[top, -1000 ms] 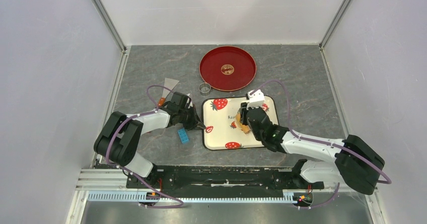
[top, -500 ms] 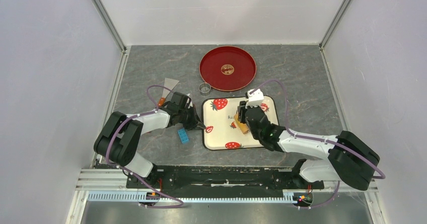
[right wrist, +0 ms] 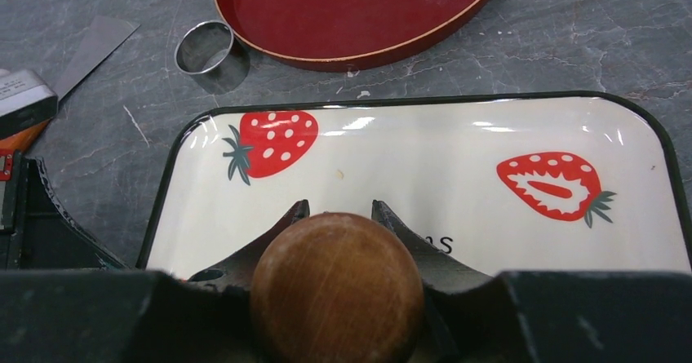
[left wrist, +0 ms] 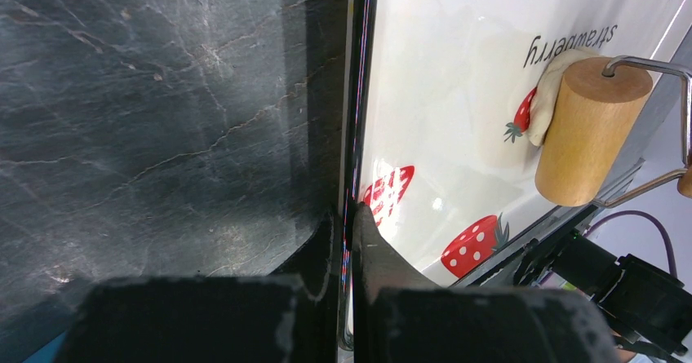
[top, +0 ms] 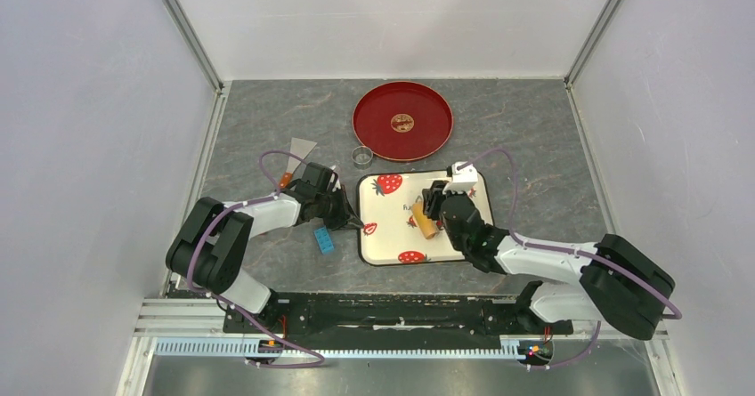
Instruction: Roll out the dumpling wrappers from the dough
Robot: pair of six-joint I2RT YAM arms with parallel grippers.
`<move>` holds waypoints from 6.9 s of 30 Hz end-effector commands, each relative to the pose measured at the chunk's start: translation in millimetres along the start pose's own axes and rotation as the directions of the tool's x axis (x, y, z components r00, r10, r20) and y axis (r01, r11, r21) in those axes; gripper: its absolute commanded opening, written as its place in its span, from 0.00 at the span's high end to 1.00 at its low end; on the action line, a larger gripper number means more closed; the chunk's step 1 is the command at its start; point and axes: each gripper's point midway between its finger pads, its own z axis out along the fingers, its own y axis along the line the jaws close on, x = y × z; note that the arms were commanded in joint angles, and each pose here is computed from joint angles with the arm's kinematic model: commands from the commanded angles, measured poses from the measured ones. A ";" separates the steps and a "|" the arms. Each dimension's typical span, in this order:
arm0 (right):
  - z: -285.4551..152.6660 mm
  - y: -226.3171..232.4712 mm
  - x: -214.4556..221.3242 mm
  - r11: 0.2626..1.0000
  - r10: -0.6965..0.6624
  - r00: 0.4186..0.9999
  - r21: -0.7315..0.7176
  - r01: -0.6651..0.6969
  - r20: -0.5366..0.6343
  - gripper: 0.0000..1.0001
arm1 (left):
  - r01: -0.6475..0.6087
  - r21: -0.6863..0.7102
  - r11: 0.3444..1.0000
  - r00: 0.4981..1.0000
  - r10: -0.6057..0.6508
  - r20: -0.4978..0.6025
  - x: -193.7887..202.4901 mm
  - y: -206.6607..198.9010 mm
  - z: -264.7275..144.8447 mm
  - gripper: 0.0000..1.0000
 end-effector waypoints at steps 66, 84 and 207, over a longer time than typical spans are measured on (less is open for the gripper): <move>41.8 2.4 -57.0 0.997 -0.044 0.998 -0.062 0.046 0.035 1.00 | 0.048 -0.344 0.938 0.996 -0.073 -0.059 36.0 89.6 4.5 0.98; 24.2 -19.3 3.5 0.995 -0.057 0.997 -0.081 0.052 -0.060 1.00 | 0.044 -0.338 0.940 0.996 -0.069 -0.064 36.1 88.9 5.5 0.98; -46.8 -115.5 176.6 0.940 -0.243 0.827 0.088 0.330 -0.507 1.00 | 0.058 -0.331 0.942 0.995 -0.083 -0.061 39.5 88.8 3.8 0.98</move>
